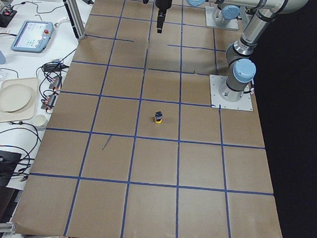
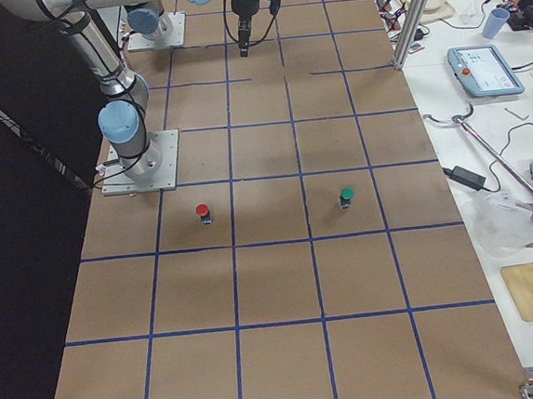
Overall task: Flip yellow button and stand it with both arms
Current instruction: 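Move the left gripper down toward the yellow button lying on its side, then lower the left gripper over the yellow button and close on its body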
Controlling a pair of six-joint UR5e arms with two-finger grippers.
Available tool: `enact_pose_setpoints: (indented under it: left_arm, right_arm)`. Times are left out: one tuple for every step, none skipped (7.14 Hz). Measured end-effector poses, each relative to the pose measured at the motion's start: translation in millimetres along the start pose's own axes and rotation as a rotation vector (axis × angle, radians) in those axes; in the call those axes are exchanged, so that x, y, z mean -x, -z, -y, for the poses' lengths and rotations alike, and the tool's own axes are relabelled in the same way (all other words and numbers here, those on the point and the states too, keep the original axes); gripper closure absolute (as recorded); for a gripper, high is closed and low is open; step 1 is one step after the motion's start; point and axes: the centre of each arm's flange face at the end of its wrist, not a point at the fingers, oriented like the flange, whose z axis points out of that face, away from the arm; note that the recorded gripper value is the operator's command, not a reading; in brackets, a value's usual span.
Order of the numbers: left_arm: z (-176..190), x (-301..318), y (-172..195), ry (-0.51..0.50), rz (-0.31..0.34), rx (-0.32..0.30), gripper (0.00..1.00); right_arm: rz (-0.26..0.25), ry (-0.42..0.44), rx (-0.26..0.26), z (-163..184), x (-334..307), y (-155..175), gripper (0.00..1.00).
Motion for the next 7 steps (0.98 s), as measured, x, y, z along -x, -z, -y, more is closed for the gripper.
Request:
enact_pose_setpoints:
  left_arm:
    - [1.7, 30.9, -5.7, -0.057, -0.004, 0.010, 0.00]
    - [0.0, 65.0, -15.1, -0.127, -0.014, 0.025, 0.00]
    - [-4.4, 99.4, -31.1, -0.218, -0.019, 0.031, 0.00]
    - [-9.5, 130.1, -48.2, -0.303, -0.011, 0.021, 0.00]
    - [-16.6, 155.7, -66.1, -0.371, -0.010, 0.022, 0.00]
    - [-25.1, 181.4, -86.8, -0.424, -0.023, 0.031, 0.00]
    - [-32.6, 205.8, -107.6, -0.475, -0.041, 0.042, 0.00]
  right_arm:
    - [-0.001, 0.001, 0.000, -0.1, 0.1, -0.1, 0.00]
    - [-0.001, 0.000, 0.001, -0.1, 0.1, -0.2, 0.00]
    - [-0.001, 0.000, 0.000, -0.1, 0.2, -0.1, 0.00]
    - [0.000, 0.000, -0.001, 0.0, 0.3, 0.0, 0.00]
    - [0.000, 0.000, -0.002, 0.1, 0.3, 0.1, 0.00]
    - [0.000, -0.001, -0.002, 0.1, 0.3, 0.1, 0.00]
    - [0.000, -0.002, -0.002, 0.2, 0.3, 0.1, 0.00]
